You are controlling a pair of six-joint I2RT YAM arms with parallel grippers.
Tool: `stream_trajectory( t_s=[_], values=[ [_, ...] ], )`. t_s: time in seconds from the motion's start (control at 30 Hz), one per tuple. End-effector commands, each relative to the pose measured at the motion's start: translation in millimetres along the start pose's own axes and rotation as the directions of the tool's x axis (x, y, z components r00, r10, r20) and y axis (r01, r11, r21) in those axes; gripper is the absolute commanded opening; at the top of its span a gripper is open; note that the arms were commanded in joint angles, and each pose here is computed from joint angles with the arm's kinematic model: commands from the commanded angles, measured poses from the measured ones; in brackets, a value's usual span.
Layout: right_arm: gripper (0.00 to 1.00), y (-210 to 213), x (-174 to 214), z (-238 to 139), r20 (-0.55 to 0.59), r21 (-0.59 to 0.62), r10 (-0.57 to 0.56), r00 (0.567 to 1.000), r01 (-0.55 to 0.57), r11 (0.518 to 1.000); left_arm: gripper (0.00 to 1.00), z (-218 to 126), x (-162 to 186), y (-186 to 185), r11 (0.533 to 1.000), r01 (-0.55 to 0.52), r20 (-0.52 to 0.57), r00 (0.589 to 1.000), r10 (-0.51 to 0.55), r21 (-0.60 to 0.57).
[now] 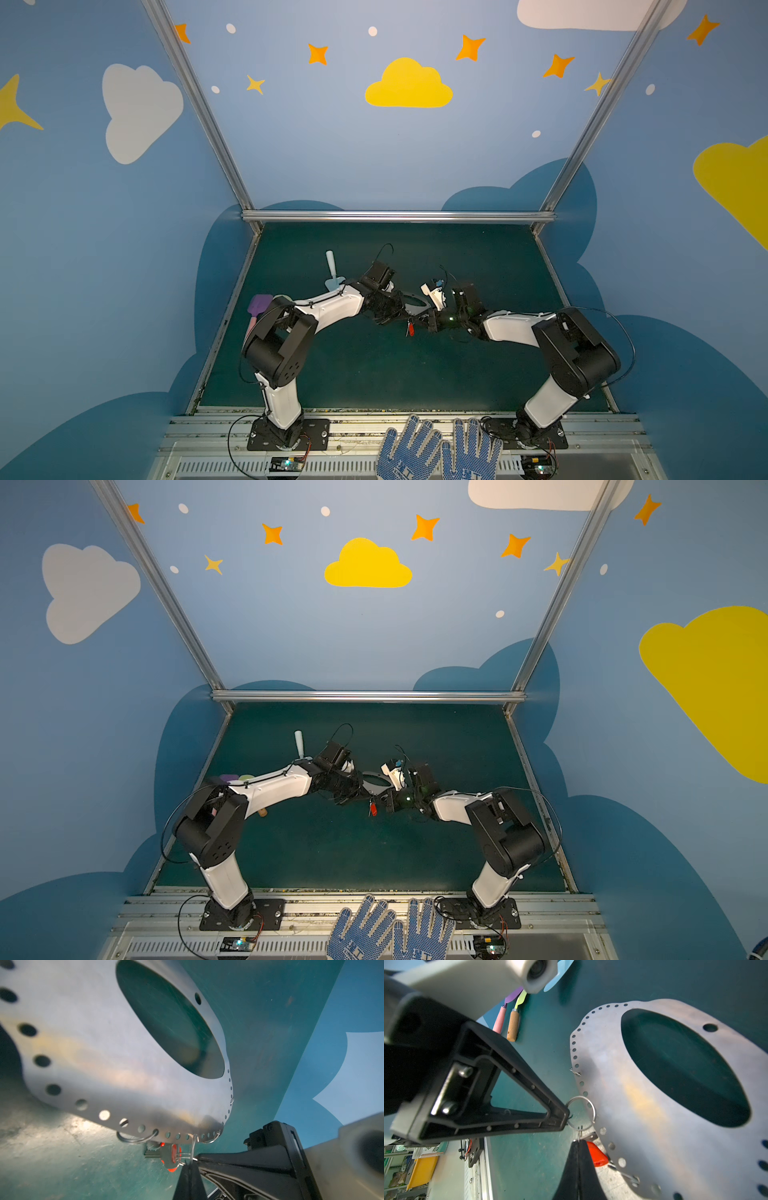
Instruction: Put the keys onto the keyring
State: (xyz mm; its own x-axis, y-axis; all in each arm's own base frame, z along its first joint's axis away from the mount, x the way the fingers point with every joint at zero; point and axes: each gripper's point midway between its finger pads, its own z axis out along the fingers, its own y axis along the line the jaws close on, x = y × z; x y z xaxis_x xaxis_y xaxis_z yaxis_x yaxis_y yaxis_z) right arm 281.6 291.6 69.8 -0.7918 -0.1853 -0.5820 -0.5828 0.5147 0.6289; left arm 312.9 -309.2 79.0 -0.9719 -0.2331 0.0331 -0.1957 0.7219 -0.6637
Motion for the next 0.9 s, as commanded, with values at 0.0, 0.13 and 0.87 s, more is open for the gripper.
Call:
stream_trajectory(
  t_s=[0.0, 0.13, 0.87],
  values=[
    [0.00, 6.1, -17.2, -8.8, 0.064, 0.001, -0.035, 0.997, 0.035, 0.999, 0.04, -7.8, 2.5, -3.9, 1.000, -0.023, 0.004, 1.000, 0.023, 0.013],
    [0.00, 7.3, -17.8, -10.5, 0.068, -0.001, -0.037, 0.997, 0.037, 0.999, 0.04, -7.4, 2.2, -3.6, 1.000, -0.022, 0.005, 1.000, 0.022, 0.012],
    [0.00, 11.2, -21.5, -18.9, 0.090, 0.016, -0.068, 0.994, 0.067, 0.998, 0.04, -9.3, 1.6, -2.5, 1.000, -0.021, 0.015, 1.000, 0.021, 0.004]
  ],
)
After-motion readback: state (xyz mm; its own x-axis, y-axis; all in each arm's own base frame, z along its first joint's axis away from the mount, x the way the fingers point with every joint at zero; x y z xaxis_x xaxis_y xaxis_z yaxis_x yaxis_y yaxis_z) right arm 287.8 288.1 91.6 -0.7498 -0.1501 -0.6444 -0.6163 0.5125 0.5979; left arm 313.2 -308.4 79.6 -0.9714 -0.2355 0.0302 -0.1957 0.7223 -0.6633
